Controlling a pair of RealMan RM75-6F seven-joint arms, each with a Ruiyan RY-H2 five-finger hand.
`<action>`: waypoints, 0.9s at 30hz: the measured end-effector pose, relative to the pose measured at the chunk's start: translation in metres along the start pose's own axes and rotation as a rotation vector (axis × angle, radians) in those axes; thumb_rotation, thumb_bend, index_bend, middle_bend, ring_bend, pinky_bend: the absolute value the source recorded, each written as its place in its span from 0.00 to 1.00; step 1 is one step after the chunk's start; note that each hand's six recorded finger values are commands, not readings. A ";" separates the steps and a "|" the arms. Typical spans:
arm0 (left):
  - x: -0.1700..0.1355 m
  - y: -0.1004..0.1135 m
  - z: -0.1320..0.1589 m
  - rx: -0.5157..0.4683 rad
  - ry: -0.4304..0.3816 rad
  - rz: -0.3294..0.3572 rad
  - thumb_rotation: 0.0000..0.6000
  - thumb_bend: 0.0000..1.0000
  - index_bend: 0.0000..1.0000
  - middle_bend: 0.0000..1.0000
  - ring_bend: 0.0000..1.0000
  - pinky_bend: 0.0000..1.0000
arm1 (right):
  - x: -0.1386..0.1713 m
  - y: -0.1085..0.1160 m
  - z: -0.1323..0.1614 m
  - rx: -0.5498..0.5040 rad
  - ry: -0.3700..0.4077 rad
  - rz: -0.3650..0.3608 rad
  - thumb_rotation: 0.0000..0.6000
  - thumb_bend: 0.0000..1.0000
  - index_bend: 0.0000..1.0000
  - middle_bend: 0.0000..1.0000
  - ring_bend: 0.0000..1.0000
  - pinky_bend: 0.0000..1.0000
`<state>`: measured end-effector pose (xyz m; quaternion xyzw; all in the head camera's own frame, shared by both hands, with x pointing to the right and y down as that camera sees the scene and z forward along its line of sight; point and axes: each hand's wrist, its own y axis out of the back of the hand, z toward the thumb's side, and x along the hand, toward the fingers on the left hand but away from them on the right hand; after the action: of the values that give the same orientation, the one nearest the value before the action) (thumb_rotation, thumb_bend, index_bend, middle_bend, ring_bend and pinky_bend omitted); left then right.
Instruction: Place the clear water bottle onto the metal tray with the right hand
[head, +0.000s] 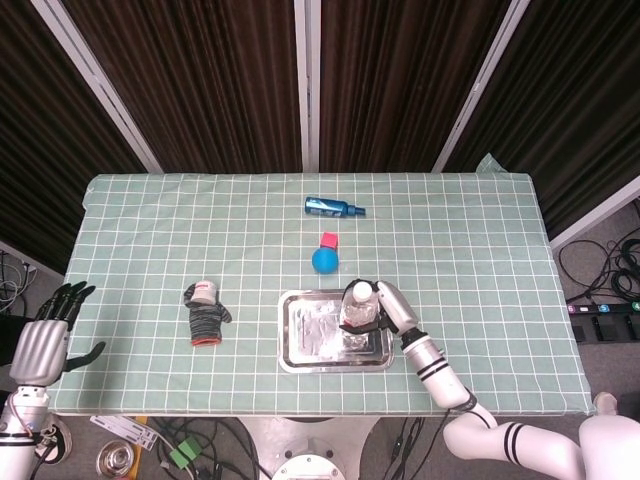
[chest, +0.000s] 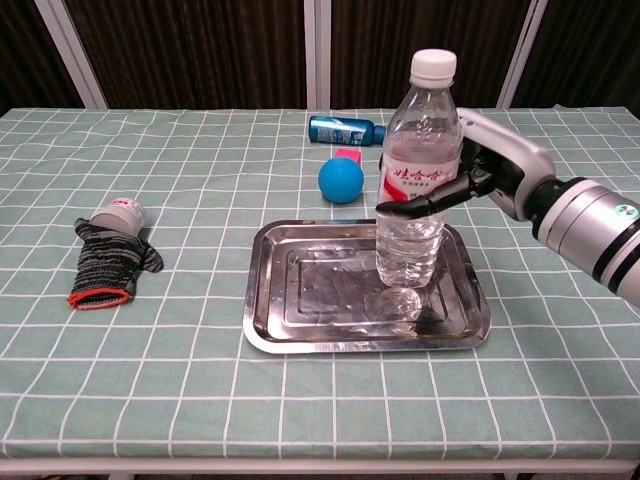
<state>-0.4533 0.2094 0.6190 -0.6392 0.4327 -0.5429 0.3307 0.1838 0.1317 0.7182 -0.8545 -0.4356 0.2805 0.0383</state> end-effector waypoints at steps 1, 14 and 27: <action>0.000 0.000 0.000 0.000 -0.001 0.002 1.00 0.23 0.16 0.18 0.09 0.19 | -0.001 -0.003 -0.002 -0.001 0.000 0.005 1.00 0.12 0.81 0.66 0.51 0.57; 0.000 0.003 0.000 -0.003 -0.006 0.016 1.00 0.23 0.16 0.18 0.09 0.19 | 0.008 -0.010 -0.008 0.034 0.002 0.131 1.00 0.00 0.09 0.19 0.07 0.17; 0.000 0.007 0.005 -0.018 -0.018 0.026 1.00 0.23 0.16 0.18 0.09 0.19 | 0.038 0.040 0.005 0.216 -0.029 0.187 1.00 0.00 0.00 0.00 0.00 0.00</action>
<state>-0.4500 0.2061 0.6116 -0.6413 0.4428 -0.5289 0.3361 0.2279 0.1349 0.6845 -0.8782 -0.3219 0.3402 0.0973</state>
